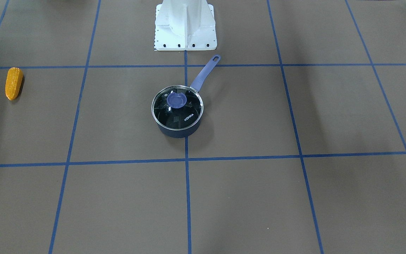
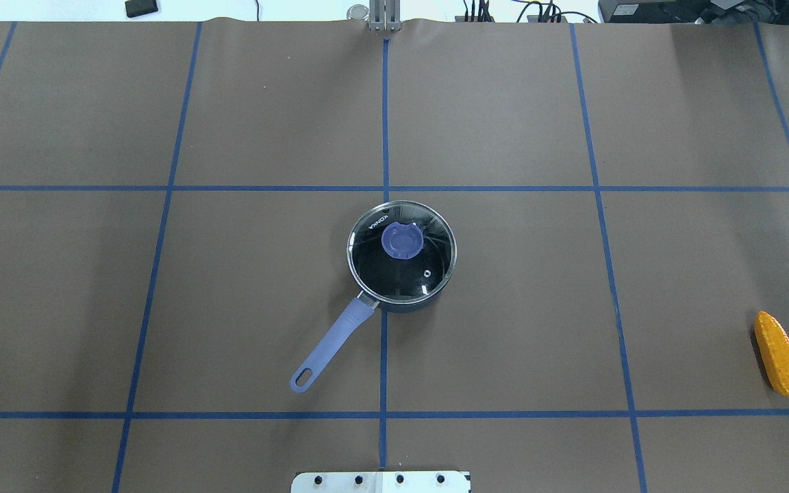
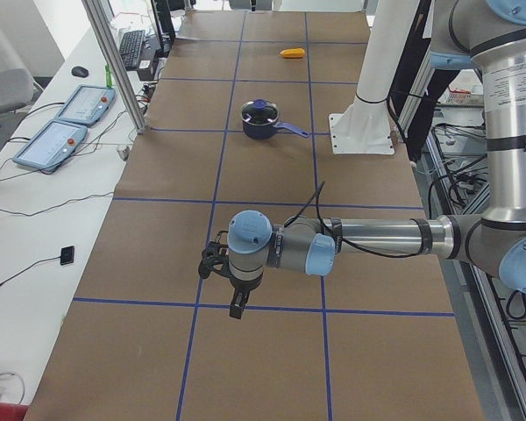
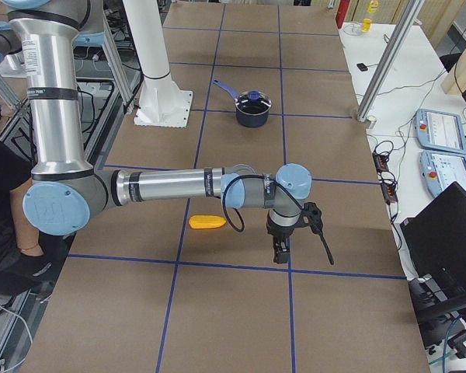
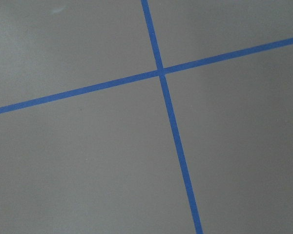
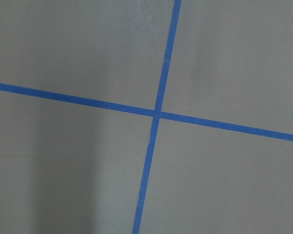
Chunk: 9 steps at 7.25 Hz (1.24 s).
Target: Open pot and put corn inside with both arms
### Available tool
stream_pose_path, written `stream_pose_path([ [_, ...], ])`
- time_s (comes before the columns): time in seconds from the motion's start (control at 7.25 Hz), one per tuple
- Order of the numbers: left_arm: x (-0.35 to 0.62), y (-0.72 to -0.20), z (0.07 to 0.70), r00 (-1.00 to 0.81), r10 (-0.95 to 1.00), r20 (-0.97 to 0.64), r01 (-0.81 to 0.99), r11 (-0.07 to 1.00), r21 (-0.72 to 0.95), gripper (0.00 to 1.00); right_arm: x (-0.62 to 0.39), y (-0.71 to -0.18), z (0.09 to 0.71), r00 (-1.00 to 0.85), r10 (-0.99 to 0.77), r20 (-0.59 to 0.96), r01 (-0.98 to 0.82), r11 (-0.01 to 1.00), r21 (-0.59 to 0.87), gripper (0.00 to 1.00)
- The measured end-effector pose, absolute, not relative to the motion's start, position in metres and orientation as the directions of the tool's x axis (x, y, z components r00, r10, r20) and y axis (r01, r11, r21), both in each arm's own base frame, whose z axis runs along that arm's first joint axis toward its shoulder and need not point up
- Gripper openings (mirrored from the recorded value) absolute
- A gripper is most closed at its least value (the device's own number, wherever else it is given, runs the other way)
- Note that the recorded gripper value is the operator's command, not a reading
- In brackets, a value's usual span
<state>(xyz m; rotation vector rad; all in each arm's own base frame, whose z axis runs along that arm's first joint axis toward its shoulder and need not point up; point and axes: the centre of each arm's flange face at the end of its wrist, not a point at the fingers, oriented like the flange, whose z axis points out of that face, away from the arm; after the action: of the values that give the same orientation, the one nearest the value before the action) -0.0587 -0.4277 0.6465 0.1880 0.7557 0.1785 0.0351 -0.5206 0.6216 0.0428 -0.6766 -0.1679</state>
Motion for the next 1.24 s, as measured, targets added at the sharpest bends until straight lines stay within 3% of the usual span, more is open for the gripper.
stream_pose_path([
  [0.83,-0.057,-0.436,0.610,0.704,0.271,-0.657,-0.086,0.950,0.300,0.98,0.035,-0.523,0.618,0.768,-0.170,0.618,0.139,0.985,0.099,1.00],
  [1.24,-0.056,-0.461,0.555,0.682,0.387,-0.620,-0.081,0.883,0.462,0.98,0.034,-0.541,0.559,0.763,-0.240,0.600,0.136,0.967,0.213,1.00],
])
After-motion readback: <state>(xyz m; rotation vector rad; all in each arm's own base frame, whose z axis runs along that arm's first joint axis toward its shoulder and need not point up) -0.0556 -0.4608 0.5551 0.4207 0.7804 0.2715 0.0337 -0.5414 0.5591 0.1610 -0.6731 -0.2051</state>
